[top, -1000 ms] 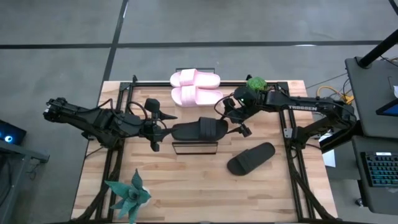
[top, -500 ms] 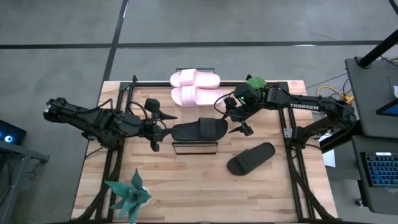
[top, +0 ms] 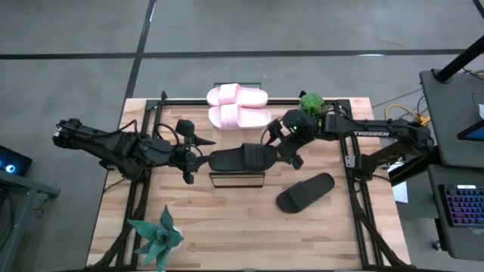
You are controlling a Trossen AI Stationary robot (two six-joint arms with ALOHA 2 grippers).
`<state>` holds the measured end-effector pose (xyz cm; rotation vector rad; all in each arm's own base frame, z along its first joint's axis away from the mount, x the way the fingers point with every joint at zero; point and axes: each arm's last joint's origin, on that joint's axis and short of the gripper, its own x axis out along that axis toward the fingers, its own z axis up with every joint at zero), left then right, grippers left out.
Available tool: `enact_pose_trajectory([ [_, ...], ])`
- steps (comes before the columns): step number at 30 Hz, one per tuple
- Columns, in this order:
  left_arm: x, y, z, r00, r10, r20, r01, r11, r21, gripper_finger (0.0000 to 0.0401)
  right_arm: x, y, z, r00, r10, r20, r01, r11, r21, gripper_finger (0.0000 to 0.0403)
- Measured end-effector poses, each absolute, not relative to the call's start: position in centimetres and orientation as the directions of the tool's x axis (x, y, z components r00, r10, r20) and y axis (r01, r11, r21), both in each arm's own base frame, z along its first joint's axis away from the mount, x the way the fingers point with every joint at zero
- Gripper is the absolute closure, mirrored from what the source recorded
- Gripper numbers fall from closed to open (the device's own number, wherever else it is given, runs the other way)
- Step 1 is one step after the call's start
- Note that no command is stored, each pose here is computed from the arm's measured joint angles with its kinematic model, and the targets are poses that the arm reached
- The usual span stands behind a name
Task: Pick and place slides into the shelf
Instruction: Put the left black slide on the shelf
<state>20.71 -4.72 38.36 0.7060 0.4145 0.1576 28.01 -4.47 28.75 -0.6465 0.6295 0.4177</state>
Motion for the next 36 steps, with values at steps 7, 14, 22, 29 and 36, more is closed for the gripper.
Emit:
enact_pose_trajectory([
  [7,20.7,-4.7,38.3,0.907,0.278,-0.316,-0.002,0.753,0.657,0.0210,28.0,-3.1,29.4,0.760,0.037,-0.649,-0.493,0.684,-0.538,0.0173],
  [14,20.7,-4.7,38.3,0.907,0.278,-0.317,-0.002,0.754,0.657,0.0210,27.7,-2.9,29.7,0.766,0.046,-0.641,-0.484,0.697,-0.529,0.0188],
  [22,21.0,-4.8,38.1,0.903,0.279,-0.326,0.005,0.752,0.659,0.0210,28.8,-3.0,29.1,0.778,0.038,-0.628,-0.483,0.675,-0.558,0.0188],
  [29,21.3,-4.9,37.9,0.900,0.280,-0.333,0.011,0.751,0.661,0.0210,29.5,-3.1,28.6,0.780,0.037,-0.625,-0.496,0.645,-0.581,0.0188],
  [36,21.3,-4.9,37.9,0.900,0.280,-0.334,0.012,0.750,0.661,0.0210,30.3,-3.2,27.9,0.782,0.037,-0.622,-0.493,0.647,-0.582,0.0188],
])
